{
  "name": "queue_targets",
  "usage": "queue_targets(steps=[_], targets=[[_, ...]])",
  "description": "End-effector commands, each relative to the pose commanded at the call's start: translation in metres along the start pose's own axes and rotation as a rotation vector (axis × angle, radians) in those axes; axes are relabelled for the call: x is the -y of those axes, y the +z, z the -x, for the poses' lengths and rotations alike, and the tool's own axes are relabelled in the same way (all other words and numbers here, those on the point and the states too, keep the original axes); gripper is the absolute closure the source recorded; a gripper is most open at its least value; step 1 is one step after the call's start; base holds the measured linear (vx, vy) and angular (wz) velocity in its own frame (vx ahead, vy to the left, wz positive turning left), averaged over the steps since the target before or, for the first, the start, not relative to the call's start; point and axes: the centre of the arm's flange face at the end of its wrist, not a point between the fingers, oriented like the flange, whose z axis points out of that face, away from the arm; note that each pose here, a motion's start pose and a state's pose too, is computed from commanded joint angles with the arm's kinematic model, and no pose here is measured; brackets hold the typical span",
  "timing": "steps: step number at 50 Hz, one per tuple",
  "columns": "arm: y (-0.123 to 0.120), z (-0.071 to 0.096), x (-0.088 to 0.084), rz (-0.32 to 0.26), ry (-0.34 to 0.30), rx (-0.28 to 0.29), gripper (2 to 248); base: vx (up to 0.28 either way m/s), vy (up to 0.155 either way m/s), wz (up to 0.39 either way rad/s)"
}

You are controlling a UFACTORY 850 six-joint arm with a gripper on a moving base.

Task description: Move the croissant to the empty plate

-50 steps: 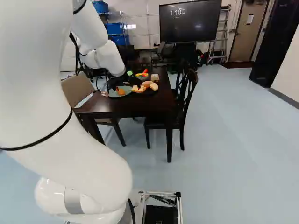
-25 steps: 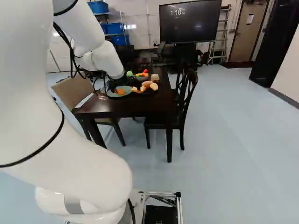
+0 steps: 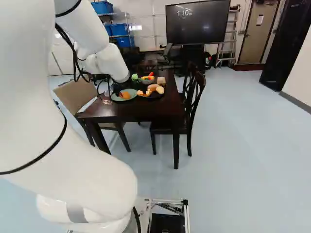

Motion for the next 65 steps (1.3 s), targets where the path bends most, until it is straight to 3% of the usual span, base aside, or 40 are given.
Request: queue_targets(steps=[33,65], targets=[[0.008,0.026,-0.006,0.009,0.010,-0.066,3,0.000,0.000,0.000],[0.018,0.076,-0.015,0.028,0.028,-0.190,3,0.000,0.000,0.000]])
